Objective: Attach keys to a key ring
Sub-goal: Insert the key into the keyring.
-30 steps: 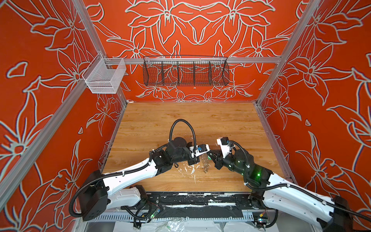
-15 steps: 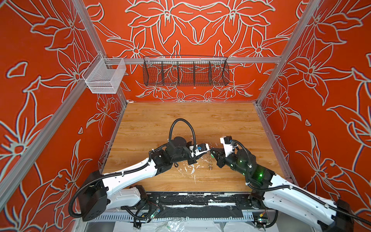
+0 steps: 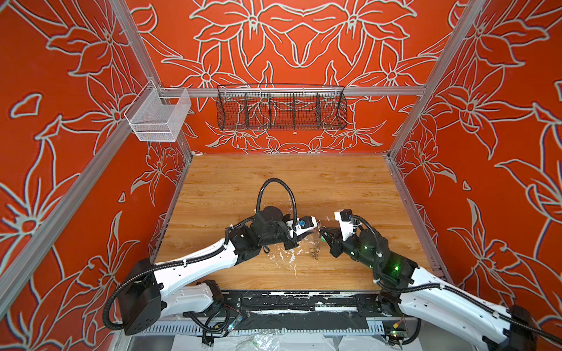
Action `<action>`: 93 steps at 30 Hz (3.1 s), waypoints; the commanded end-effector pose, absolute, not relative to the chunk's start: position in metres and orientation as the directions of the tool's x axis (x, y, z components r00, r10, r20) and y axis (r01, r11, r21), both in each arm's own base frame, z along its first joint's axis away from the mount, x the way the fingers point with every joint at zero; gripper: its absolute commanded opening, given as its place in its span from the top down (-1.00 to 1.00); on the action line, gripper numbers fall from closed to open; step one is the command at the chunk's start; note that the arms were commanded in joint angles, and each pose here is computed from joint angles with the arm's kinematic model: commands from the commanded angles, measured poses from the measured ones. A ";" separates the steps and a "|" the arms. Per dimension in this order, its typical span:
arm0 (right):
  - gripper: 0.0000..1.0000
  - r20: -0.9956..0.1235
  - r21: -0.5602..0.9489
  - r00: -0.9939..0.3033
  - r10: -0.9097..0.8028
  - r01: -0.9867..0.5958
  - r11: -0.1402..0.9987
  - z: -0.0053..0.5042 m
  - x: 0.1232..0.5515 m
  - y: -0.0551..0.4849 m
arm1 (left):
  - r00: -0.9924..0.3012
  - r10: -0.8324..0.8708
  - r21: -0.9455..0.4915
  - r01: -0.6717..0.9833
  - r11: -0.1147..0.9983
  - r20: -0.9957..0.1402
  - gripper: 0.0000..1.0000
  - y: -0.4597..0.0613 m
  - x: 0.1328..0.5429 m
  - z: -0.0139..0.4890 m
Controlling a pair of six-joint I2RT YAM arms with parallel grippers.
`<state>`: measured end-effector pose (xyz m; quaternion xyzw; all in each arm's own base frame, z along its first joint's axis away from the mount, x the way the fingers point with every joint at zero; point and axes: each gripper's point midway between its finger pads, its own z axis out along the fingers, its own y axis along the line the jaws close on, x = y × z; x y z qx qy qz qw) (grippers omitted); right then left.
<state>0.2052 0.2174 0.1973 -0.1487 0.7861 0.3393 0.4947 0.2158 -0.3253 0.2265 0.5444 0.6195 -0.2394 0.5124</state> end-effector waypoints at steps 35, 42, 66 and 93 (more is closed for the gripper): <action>1.00 -0.926 0.334 -0.354 0.131 -0.605 0.723 0.210 0.212 0.217 | 0.079 0.371 0.161 0.967 0.197 -0.925 0.40 -0.353 0.201 0.252; 1.00 -0.920 0.357 -0.363 0.149 -0.616 0.703 0.213 0.208 0.219 | 0.071 0.407 0.158 0.970 0.185 -0.911 0.50 -0.358 0.200 0.247; 1.00 -0.918 0.386 -0.343 0.200 -0.650 0.654 0.223 0.195 0.214 | 0.022 0.526 0.172 0.956 0.238 -0.850 0.53 -0.369 0.223 0.219; 1.00 -0.904 0.414 -0.350 0.247 -0.562 0.716 0.209 0.209 0.202 | 0.196 0.386 0.305 0.920 0.246 -0.902 1.00 -0.349 0.205 0.242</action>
